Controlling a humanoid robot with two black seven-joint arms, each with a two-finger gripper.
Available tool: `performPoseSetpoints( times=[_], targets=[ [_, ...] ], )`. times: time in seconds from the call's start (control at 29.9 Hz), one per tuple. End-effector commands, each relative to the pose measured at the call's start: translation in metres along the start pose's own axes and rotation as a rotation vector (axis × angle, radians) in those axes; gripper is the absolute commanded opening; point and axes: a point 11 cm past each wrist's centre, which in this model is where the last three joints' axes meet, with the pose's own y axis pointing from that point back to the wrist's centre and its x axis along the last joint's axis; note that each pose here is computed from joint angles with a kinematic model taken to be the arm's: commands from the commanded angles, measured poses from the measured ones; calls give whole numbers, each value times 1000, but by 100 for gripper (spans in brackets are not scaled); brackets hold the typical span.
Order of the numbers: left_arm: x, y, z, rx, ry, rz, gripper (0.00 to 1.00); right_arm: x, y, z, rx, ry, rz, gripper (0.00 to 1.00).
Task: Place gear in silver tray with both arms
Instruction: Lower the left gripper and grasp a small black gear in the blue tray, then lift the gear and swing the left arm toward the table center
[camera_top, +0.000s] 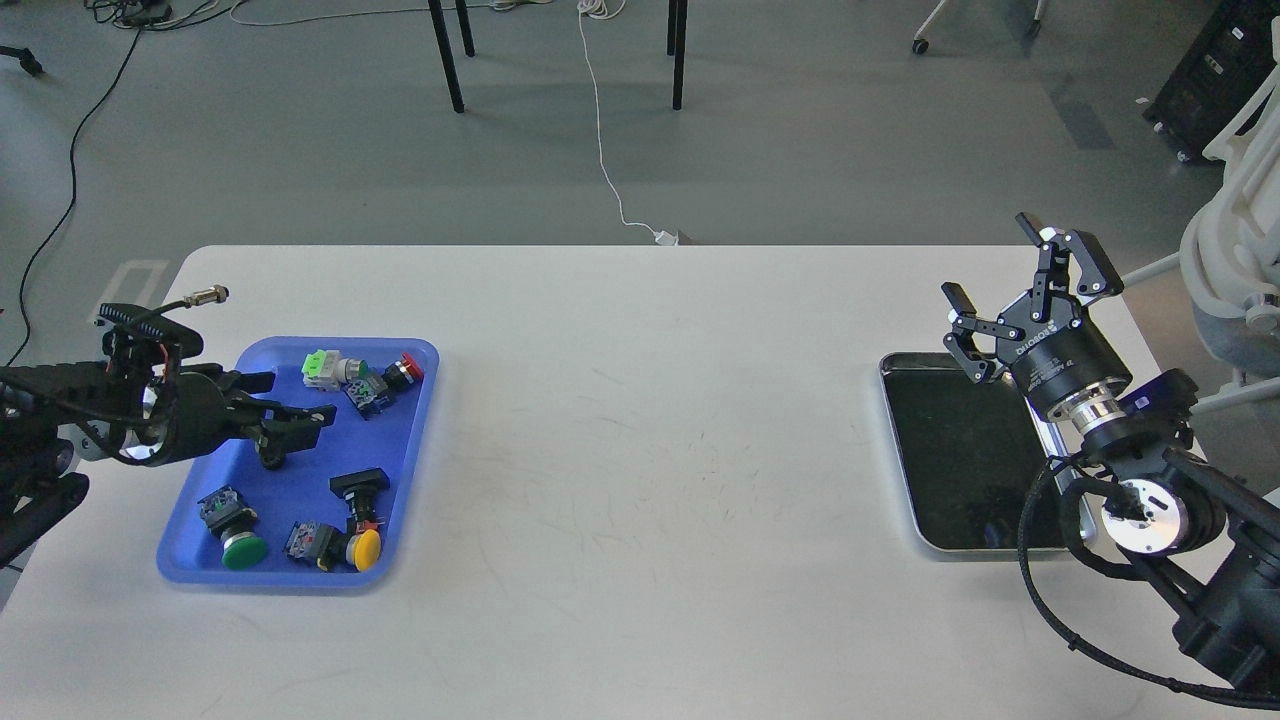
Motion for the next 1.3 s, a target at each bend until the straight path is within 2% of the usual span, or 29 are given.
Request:
performPoseSetpoints(
  times=[0.0,0.17,0.27,0.4,0.47,0.57,0.7,1.04,1.17,1.27],
  targets=[
    [-8,-6,1,3,10,-20,86,0,0,0,1,0,0,99],
    [-15,-10,-3,21,25,-37,72,0,0,0,-1,0,0,99],
    [-17,-11,-6,33,34,-41,67,0,1,1,-2,0,1,99],
    [-18,-11,-7,37,35,-45,57,0,1,1,-2,0,1,99],
    [-21,-10,-9,42,35,-51,46,0,1,1,-2,0,1,99],
    [-23,-10,-9,42,27,-62,20,0,1,1,-2,0,1,99],
    [-23,-11,-9,41,24,-59,12,1,1,1,-3,-1,2,99],
    [-12,-7,-9,39,12,-41,10,2,1,-1,2,-1,5,99],
    [12,11,-23,64,15,6,11,2,1,-1,2,-1,5,99],
    [42,25,-21,33,64,101,11,2,1,-1,2,-1,5,99]
  ],
)
